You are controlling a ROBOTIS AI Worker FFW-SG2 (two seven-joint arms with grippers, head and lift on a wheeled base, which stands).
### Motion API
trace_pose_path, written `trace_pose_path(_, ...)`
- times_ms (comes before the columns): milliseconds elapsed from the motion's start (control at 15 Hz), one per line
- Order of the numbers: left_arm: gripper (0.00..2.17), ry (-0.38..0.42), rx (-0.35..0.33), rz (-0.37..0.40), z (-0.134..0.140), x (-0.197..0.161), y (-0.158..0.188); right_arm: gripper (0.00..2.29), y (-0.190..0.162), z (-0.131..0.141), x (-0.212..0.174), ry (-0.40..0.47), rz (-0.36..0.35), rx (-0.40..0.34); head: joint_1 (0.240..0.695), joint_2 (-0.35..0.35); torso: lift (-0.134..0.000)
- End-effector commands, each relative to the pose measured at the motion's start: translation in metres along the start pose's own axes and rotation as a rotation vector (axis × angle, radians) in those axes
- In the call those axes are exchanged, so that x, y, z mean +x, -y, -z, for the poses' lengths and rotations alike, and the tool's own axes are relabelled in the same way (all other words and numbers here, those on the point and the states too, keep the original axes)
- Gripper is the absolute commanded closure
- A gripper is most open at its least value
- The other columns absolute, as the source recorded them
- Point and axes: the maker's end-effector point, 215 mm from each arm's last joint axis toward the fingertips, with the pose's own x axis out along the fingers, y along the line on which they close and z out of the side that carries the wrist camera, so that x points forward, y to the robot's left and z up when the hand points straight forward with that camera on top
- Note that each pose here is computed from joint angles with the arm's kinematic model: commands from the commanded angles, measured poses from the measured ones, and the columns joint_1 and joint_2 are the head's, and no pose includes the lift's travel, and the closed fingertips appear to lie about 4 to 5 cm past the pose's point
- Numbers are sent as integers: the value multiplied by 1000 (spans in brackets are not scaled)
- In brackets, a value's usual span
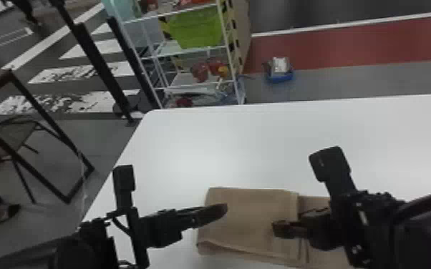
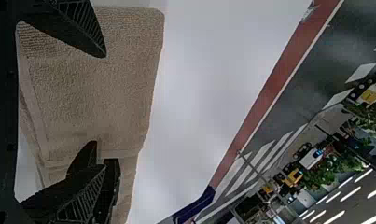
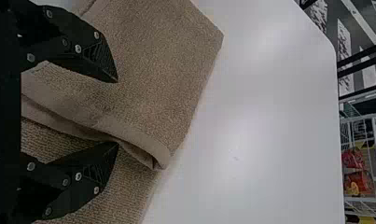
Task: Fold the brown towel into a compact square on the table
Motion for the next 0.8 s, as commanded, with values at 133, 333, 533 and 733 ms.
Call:
trace_pose_path(133, 36, 1, -3, 2, 0, 1, 0, 505, -4, -5, 0, 5, -7, -13, 695, 350, -123)
trace_pose_path(333, 36, 1, -3, 2, 0, 1, 0, 768, -5, -7, 0, 8, -8, -14, 695, 350, -123)
trace_pose_path(533, 36, 2, -3, 1, 0, 0, 0, 1332, -4, -11, -1, 13, -11, -14, 695, 350, -123)
trace_pose_path(733, 36, 2, -3, 1, 0, 0, 0, 1420, -6, -3, -1, -4, -21, -6, 695, 350, -123)
